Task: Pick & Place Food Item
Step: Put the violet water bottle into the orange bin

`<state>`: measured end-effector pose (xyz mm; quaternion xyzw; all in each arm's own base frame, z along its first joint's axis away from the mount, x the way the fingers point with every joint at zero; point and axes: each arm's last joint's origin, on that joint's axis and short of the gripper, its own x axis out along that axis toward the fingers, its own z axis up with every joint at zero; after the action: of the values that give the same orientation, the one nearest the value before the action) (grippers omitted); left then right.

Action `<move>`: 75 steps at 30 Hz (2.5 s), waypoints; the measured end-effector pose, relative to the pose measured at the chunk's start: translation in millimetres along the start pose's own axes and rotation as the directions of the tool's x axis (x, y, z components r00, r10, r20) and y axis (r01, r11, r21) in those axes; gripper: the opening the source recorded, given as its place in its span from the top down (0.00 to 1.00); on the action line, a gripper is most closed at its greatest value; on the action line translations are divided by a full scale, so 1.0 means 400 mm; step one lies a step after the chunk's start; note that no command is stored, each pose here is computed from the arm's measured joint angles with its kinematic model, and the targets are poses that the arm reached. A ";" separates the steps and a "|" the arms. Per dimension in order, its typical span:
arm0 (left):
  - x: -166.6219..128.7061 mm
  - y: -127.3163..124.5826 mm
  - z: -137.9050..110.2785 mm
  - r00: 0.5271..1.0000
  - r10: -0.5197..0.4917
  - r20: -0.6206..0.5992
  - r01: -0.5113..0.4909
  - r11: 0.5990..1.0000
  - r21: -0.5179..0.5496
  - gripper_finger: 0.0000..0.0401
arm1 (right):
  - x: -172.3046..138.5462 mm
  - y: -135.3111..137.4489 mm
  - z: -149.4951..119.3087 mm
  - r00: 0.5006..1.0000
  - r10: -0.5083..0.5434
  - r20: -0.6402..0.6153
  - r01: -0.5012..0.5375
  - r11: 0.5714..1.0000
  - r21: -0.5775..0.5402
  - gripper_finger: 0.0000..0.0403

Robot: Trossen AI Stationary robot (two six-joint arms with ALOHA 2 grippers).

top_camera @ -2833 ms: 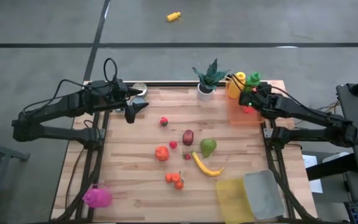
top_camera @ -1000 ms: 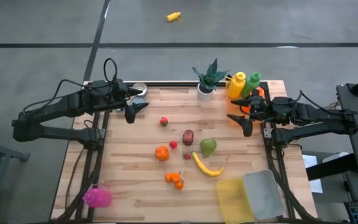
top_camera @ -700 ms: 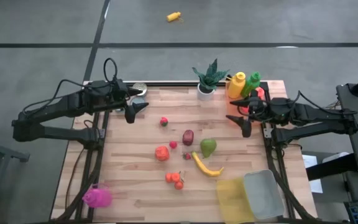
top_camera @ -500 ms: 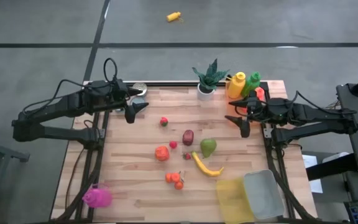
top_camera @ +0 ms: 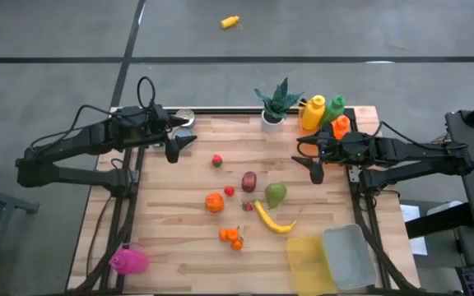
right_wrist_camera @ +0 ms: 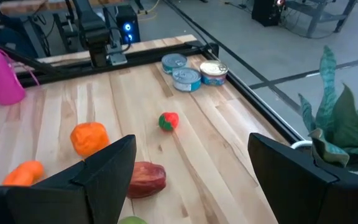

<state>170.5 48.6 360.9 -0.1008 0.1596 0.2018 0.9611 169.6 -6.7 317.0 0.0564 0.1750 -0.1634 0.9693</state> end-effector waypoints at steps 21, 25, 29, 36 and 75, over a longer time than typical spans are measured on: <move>0.000 0.000 0.000 1.000 0.000 0.000 0.000 0.995 -0.103 0.17 | 0.121 0.031 -0.049 0.981 -0.041 -0.190 0.029 0.997 -0.066 0.24; 0.000 0.000 0.000 1.000 -0.001 0.000 0.001 0.995 -0.104 0.17 | 0.148 0.037 -0.065 0.970 -0.047 -0.238 0.028 0.996 -0.081 0.24; 0.000 0.000 0.000 1.000 0.000 0.000 0.000 0.995 -0.105 0.17 | 0.143 0.039 -0.064 0.970 -0.001 -0.244 -0.018 0.997 -0.074 0.24; 0.000 0.000 0.000 1.000 -0.001 0.000 0.001 0.995 -0.104 0.17 | 0.090 0.024 -0.055 0.972 0.009 -0.234 -0.026 0.997 -0.072 0.24; 0.000 -0.007 -0.028 0.989 -0.072 -0.133 0.032 0.959 -0.283 0.17 | 0.064 0.018 -0.044 0.981 0.020 -0.194 -0.031 0.998 -0.056 0.24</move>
<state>168.7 43.0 350.7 -0.2539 0.1946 0.1894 0.9284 189.2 -4.8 291.9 0.0455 0.2722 -0.1394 0.9510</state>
